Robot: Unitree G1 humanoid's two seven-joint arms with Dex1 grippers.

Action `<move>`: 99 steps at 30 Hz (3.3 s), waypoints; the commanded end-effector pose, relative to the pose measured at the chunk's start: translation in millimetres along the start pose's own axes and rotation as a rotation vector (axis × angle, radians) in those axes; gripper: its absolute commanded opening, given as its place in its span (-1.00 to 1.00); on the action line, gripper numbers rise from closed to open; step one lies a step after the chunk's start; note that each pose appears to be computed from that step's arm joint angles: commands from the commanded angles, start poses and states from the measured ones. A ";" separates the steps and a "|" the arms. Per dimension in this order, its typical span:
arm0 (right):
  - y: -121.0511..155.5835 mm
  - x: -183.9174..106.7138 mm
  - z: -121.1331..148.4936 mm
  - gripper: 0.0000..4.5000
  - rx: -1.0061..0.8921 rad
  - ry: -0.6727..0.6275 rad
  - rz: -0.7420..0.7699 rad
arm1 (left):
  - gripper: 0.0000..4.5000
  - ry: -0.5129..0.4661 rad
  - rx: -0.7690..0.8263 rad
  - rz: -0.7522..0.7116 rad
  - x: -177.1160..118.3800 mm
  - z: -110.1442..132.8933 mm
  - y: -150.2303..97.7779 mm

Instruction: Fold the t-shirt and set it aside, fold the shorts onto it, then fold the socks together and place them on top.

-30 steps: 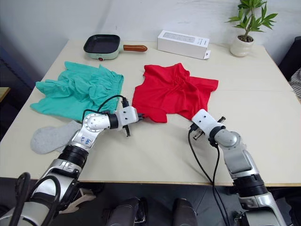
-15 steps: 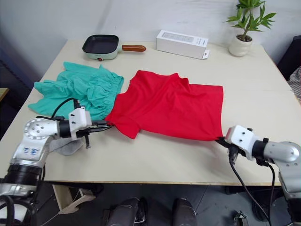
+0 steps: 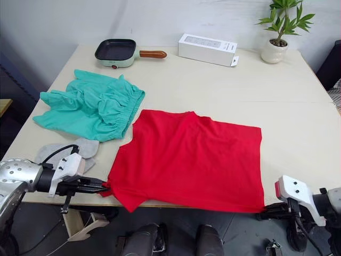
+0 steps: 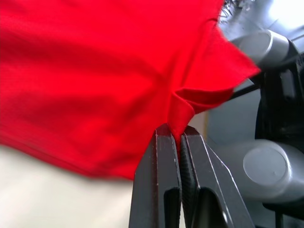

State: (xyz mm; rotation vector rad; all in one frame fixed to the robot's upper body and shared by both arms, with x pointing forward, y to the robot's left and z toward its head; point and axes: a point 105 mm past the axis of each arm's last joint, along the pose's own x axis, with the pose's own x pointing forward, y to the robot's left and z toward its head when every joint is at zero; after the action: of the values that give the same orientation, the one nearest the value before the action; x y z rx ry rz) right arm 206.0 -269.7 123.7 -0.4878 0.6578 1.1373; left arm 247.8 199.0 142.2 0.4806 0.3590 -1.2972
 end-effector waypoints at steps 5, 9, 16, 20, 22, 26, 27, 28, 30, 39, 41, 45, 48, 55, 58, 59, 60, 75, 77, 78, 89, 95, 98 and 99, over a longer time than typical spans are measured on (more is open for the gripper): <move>-110.4 -65.7 94.1 -0.98 -0.266 -0.266 -0.487 | -1.00 -0.209 0.257 0.424 -16.4 93.2 118.9; -173.9 -126.7 166.7 -0.98 -0.380 -0.411 -0.947 | -1.00 -0.249 0.427 0.844 -56.6 158.8 192.3; -174.0 -227.6 255.7 -0.98 -0.564 -0.642 -1.488 | -1.00 -0.533 0.709 1.411 -166.4 294.3 188.0; -172.7 -234.8 248.3 -0.98 -0.601 -0.596 -1.529 | -1.00 -0.558 0.867 1.284 -164.8 316.4 165.6; -175.6 -227.9 236.2 -0.98 -0.614 -0.556 -1.511 | -1.00 -0.533 0.922 1.201 -156.3 311.1 160.8; -184.6 -198.6 192.6 -0.98 -0.591 -0.466 -1.398 | -1.00 -0.376 0.971 0.915 -116.7 258.3 158.7; -186.2 -185.6 179.2 -0.98 -0.580 -0.442 -1.337 | -1.00 -0.329 0.967 0.828 -103.4 238.6 156.8; -186.7 -172.3 165.0 -0.98 -0.591 -0.387 -1.284 | -1.00 -0.287 0.947 0.747 -90.8 218.7 154.0; -184.2 -137.8 126.3 -0.98 -0.577 -0.288 -1.131 | -1.00 -0.184 0.845 0.545 -61.1 166.3 139.0; -113.0 -58.6 5.9 -0.98 -0.444 -0.031 -0.636 | -1.00 0.049 0.392 0.142 6.8 48.7 31.3; -99.3 -53.3 -6.6 -0.98 -0.426 -0.012 -0.604 | -1.00 0.093 0.303 0.078 10.2 34.4 11.2; -80.6 -43.9 -22.2 -0.98 -0.401 0.011 -0.553 | -1.00 0.151 0.150 0.004 8.2 18.8 -14.0; -65.5 -36.8 -35.9 -0.98 -0.353 0.035 -0.487 | -1.00 0.195 0.079 -0.036 3.0 10.3 -23.4; -59.6 -33.0 -41.7 -0.98 -0.318 0.049 -0.473 | -1.00 0.168 0.032 0.039 -8.8 21.6 -3.9; -47.2 -22.7 -48.1 -0.98 -0.198 0.067 -0.343 | -1.00 0.257 0.005 -0.026 -13.1 6.1 -11.6; -44.1 -20.8 -48.8 -0.98 -0.162 0.069 -0.311 | -1.00 0.280 -0.007 -0.044 -14.5 1.9 -13.8; -42.9 -20.0 -47.4 -0.98 -0.141 0.068 -0.295 | -1.00 0.296 -0.011 -0.058 -15.6 -0.8 -14.8; -180.6 -192.0 225.0 -0.98 -0.665 -0.538 -1.505 | -1.00 -0.119 0.795 1.386 -133.0 219.6 207.5; -169.0 -218.1 240.6 -0.98 -0.746 -0.567 -1.642 | -1.00 -0.231 0.957 1.562 -166.6 260.4 188.9; -166.1 -224.3 243.7 -0.98 -0.765 -0.572 -1.673 | -1.00 -0.265 1.010 1.603 -174.6 271.0 181.7; -174.2 -167.8 165.1 -0.98 -0.863 -0.308 -1.481 | -1.00 -0.039 0.980 0.919 -89.8 160.8 168.9; -148.9 -76.9 62.5 -0.98 -0.786 -0.123 -1.065 | -1.00 0.040 0.702 0.493 -36.7 79.0 98.5; -129.0 -61.4 33.8 -0.98 -0.699 -0.103 -0.962 | -1.00 0.122 0.470 0.293 -24.4 49.6 53.4; -121.2 -55.3 24.9 -0.98 -0.665 -0.088 -0.902 | -1.00 0.161 0.376 0.232 -22.1 38.7 38.7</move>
State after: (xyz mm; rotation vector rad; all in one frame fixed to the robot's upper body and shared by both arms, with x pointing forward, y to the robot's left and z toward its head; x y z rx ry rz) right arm 317.1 -316.5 149.2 -1.1485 -0.0615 0.5379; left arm 294.3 200.4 181.9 0.9840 0.0888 -1.0984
